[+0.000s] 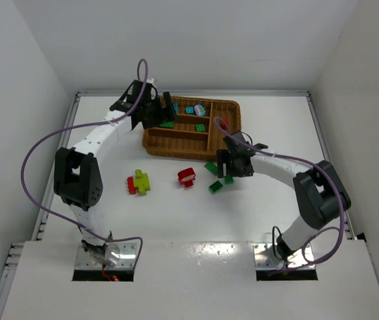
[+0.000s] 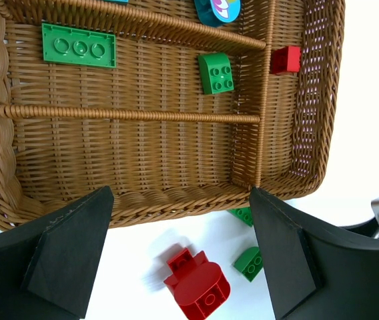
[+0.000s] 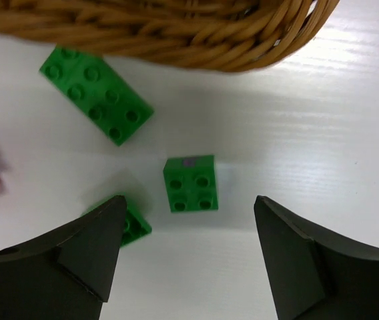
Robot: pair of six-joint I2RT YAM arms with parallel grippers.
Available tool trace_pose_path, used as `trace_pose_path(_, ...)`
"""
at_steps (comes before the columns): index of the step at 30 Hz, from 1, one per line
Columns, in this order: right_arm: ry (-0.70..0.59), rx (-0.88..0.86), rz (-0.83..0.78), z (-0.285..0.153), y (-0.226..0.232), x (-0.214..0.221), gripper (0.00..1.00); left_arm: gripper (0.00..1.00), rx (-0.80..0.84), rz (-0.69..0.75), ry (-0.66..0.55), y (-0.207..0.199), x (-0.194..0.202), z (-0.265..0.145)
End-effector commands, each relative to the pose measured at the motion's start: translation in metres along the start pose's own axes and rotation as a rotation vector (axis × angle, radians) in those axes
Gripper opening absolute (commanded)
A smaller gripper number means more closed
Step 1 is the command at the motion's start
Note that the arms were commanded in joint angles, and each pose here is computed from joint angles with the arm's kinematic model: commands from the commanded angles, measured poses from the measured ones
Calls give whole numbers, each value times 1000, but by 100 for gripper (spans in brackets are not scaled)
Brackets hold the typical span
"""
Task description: Sort the legos into containers by color
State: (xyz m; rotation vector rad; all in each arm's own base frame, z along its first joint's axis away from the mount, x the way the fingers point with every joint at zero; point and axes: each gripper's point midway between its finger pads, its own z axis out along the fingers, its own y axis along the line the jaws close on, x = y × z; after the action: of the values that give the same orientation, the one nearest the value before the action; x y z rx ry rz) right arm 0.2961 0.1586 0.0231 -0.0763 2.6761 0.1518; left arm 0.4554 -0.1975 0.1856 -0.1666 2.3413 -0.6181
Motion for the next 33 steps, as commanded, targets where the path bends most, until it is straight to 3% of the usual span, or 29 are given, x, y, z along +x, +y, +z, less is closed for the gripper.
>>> trace_pose_path(1, -46, 59, 61, 5, -2, -24, 77, 89, 29, 21, -24, -11, -7, -7)
trace_pose_path(3, -41, 89, 68, 9, -6, -24, 72, 89, 29, 21, -24, -11, -7, -7)
trace_pose_path(8, 9, 118, 79, 24, -13, -13, 68, 89, 24, 19, -16, -9, -5, -4)
trace_pose_path(14, 42, 67, 67, 32, -8, 3, 49, 89, 24, 29, -16, -9, -5, -4)
trace_pose_path(16, 36, 35, 50, 31, -3, 2, 36, 89, 24, 29, -16, -9, -5, -4)
trace_pose_path(19, -21, 14, 35, 16, 8, -20, 21, 89, 5, 17, -30, -1, -11, -8)
trace_pose_path(28, -308, -48, 93, -49, 52, -156, 20, 89, -177, -45, -49, 63, -13, -33)
trace_pose_path(33, -311, -52, 89, -4, 73, -200, 20, 89, -228, -61, -61, 82, -4, -46)
